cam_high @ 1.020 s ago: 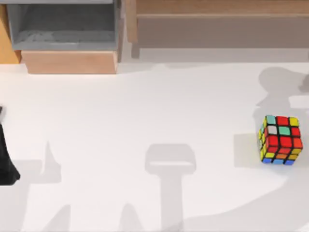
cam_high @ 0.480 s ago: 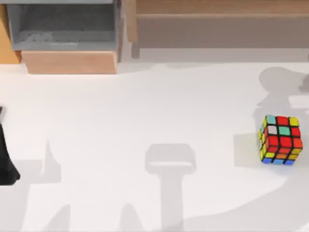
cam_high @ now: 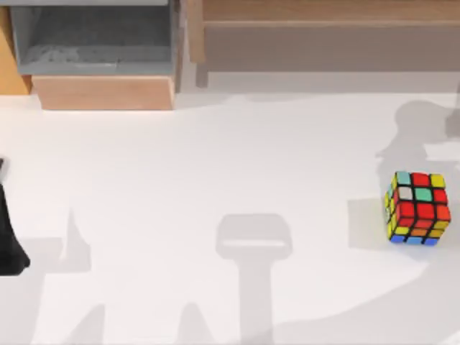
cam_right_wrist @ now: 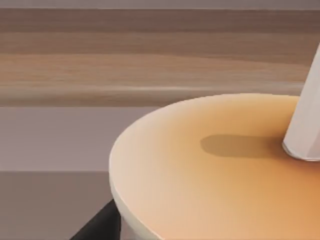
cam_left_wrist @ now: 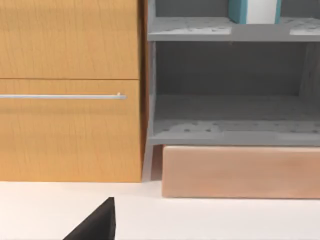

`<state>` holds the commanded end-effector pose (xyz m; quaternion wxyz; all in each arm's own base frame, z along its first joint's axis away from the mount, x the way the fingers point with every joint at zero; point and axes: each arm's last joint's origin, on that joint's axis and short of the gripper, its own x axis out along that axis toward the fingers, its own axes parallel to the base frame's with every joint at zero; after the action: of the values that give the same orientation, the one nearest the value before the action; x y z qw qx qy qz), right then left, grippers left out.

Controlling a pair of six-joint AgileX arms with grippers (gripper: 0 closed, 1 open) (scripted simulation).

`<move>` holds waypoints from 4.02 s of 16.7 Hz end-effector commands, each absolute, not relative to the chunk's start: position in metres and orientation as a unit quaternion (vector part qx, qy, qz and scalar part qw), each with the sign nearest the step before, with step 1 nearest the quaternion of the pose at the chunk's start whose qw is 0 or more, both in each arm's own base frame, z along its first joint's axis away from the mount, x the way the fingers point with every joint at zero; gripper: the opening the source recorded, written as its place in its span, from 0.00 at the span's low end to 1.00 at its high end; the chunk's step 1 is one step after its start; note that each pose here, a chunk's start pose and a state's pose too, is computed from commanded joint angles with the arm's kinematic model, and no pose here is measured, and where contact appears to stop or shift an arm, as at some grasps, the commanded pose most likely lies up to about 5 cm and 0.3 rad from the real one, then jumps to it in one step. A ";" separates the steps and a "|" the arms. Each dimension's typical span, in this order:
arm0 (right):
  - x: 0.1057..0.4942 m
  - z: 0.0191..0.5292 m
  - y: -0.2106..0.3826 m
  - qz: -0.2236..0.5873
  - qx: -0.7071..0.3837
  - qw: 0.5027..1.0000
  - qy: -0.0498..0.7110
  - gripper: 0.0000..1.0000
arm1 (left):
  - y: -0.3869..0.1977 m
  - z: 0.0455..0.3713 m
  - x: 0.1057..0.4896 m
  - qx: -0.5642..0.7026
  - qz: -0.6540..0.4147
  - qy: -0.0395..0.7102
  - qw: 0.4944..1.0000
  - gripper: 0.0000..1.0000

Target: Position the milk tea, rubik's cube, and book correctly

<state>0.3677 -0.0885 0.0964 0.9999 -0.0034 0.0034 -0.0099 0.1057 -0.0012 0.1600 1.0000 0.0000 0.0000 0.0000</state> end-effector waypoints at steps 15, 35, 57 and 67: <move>0.337 0.098 -0.088 -0.012 -0.003 1.000 0.006 1.00 | -0.001 0.160 0.106 0.000 0.000 0.000 1.000 1.00; 0.366 0.191 -0.082 -0.018 0.018 0.999 -0.027 1.00 | -0.001 0.160 0.106 0.000 0.000 0.000 1.000 1.00; 0.348 0.214 0.085 -0.036 0.047 0.724 0.688 1.00 | -0.001 0.160 0.106 0.000 0.000 0.000 1.000 1.00; 0.342 0.201 0.088 -0.039 0.039 0.704 0.708 1.00 | -0.001 0.160 0.106 0.000 0.000 0.000 1.000 1.00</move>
<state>0.3425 0.0876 0.2011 0.7044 0.0385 0.7077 -0.0393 0.1057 -0.0012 0.1600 1.0000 0.0000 0.0000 0.0000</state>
